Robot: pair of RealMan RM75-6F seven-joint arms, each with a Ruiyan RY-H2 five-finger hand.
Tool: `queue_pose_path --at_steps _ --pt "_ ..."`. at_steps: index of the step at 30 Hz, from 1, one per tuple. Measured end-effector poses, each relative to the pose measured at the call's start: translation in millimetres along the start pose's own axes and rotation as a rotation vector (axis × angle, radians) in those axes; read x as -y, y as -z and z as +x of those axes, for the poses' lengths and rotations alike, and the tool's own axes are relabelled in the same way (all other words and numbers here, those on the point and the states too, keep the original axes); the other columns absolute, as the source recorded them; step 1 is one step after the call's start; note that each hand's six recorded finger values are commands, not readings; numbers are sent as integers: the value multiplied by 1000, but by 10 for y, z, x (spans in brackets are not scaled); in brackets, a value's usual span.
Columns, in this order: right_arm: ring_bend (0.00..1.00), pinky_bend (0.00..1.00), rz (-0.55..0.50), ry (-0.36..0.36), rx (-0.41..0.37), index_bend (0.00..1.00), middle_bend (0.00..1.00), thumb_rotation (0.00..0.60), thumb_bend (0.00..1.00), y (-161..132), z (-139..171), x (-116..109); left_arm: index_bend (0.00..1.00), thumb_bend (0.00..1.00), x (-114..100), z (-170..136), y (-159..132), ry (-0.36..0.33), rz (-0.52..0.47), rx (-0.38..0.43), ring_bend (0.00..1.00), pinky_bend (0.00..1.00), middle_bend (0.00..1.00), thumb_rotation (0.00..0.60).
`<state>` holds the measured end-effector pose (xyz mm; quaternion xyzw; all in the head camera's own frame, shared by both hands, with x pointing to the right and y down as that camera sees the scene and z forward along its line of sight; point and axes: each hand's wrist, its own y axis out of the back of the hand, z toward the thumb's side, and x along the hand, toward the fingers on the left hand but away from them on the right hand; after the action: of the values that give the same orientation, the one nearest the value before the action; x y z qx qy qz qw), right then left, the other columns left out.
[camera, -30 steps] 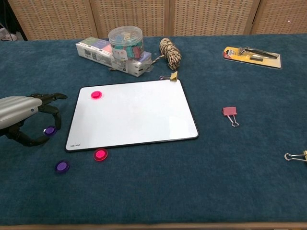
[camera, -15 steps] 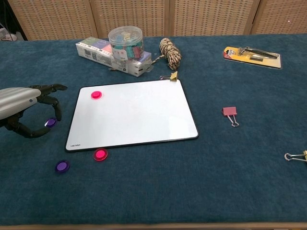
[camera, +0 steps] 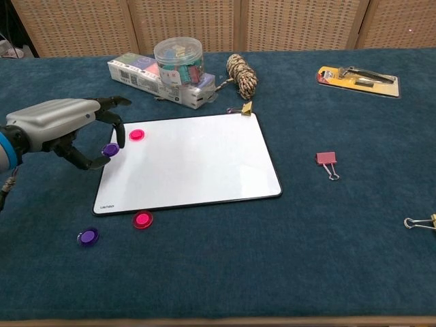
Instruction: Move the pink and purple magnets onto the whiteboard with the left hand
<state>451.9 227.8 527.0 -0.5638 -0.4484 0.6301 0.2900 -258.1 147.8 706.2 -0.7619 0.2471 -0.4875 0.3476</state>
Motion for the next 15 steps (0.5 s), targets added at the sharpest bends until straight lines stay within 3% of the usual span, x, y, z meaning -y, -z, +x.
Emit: queue_pose_path --at_steps 11,15 --pt "0 0 -5 2 -1 0 0 600 0 7 -2 -10 537 407 97 141 -90 21 -7 -33 0 0 0 600" --pt "0 0 -5 2 -2 0 0 600 0 3 -1 -8 408 389 134 136 -73 36 -2 -44 0 0 0 600"
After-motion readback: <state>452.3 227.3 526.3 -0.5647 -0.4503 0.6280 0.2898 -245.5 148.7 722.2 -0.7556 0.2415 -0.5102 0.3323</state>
